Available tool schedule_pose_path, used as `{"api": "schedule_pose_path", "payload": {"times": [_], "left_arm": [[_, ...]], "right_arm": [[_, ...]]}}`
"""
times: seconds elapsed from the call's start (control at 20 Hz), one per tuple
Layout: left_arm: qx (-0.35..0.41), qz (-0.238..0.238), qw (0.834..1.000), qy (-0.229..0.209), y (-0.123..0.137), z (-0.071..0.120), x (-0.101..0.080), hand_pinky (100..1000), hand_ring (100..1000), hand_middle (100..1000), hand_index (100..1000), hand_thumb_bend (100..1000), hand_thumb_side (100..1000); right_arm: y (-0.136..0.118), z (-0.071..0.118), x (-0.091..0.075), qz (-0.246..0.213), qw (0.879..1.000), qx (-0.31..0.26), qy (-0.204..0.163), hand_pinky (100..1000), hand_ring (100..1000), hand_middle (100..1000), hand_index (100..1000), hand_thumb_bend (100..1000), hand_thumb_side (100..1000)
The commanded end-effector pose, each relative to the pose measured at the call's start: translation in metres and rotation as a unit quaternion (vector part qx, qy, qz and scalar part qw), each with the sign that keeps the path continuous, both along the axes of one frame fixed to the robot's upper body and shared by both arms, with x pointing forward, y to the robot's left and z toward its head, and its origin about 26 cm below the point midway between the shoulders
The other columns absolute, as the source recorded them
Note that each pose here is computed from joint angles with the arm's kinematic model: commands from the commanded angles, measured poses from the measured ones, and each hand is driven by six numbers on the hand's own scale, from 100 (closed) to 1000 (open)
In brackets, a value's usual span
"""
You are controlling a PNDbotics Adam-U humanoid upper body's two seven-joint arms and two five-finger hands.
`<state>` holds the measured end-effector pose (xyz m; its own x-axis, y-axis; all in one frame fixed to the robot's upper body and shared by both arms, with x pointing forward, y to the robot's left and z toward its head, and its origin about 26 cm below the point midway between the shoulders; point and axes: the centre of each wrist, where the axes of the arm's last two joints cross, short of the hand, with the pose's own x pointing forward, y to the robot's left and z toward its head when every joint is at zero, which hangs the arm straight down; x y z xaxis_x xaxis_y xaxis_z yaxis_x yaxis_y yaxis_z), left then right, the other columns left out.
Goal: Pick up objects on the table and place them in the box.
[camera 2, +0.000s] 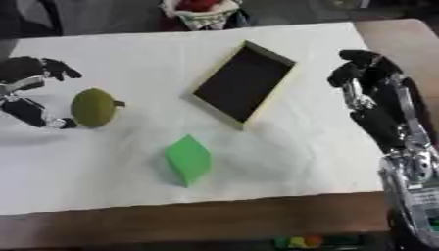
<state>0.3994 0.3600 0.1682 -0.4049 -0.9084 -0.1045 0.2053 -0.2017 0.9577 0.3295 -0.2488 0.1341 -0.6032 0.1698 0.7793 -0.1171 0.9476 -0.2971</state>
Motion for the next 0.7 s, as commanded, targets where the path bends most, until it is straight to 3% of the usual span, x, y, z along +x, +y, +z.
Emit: {"api": "schedule_pose_path", "payload": {"times": [0.05,0.1,0.4,0.7], "left_arm": [[0.012,0.004,1.000,-0.009,0.003,0.007,0.006,799,772,801,923,572,447],[0.011,0.005,1.000,-0.008,0.002,0.004,0.008,794,767,797,917,541,406],[0.006,-0.004,1.000,0.009,-0.006,-0.010,0.016,780,749,777,897,497,351],[0.006,-0.012,1.000,-0.011,-0.014,-0.016,0.018,746,695,722,849,481,241]], "right_arm": [[-0.001,0.007,0.001,0.004,1.000,-0.006,-0.011,643,605,544,754,100,502],[-0.001,0.007,0.001,0.004,1.000,-0.006,-0.011,643,605,544,754,100,501],[0.000,0.007,0.001,0.005,1.000,-0.005,-0.010,643,604,544,754,100,497],[0.000,0.007,0.001,0.006,1.000,-0.005,-0.010,643,604,544,754,100,501]]}}
